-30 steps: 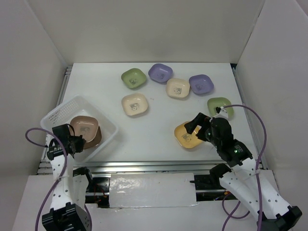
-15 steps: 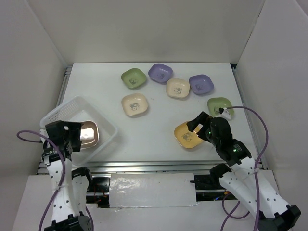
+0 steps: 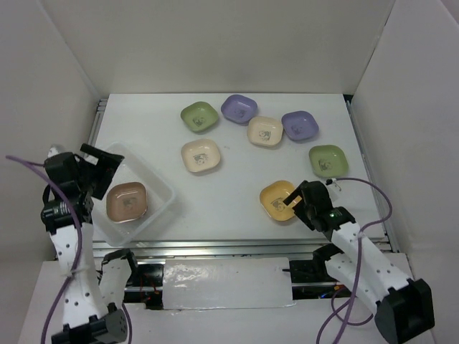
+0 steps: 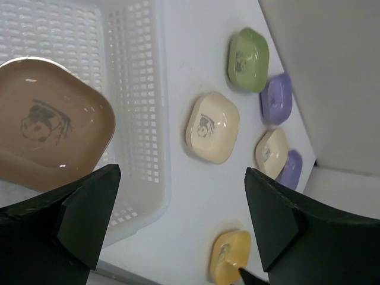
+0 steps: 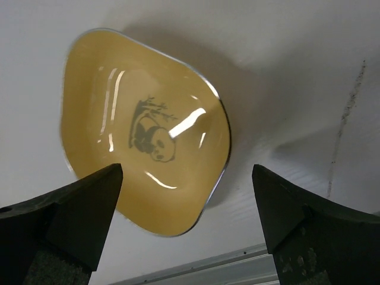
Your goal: Place the plates into the plastic bin on the countertop
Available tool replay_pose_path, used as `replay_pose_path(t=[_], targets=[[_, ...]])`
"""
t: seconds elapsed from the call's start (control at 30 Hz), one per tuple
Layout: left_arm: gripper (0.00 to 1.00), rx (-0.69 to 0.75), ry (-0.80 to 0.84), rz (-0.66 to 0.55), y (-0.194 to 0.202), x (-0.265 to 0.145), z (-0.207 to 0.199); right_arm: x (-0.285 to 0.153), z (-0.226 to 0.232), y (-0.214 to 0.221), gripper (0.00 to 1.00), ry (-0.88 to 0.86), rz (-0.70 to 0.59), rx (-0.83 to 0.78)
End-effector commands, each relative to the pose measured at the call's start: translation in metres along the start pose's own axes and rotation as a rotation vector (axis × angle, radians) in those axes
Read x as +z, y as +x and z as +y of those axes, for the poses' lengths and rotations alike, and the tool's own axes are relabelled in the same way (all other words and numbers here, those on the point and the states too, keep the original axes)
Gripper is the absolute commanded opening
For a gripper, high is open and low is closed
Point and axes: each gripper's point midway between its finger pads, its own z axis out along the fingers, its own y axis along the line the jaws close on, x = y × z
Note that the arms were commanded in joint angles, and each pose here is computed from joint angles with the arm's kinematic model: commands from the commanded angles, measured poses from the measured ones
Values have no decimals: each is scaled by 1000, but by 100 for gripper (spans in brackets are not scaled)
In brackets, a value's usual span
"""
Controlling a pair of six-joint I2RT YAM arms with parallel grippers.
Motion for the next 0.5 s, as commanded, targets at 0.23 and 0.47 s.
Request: replay_pose_path(t=[0.23,0.47], targets=[[99,400,250,198,35,16,-64,39,10,26,40,53,98,22],[99,745,407,516,155,19,-108,5,70,30,0,-85,80,-109]])
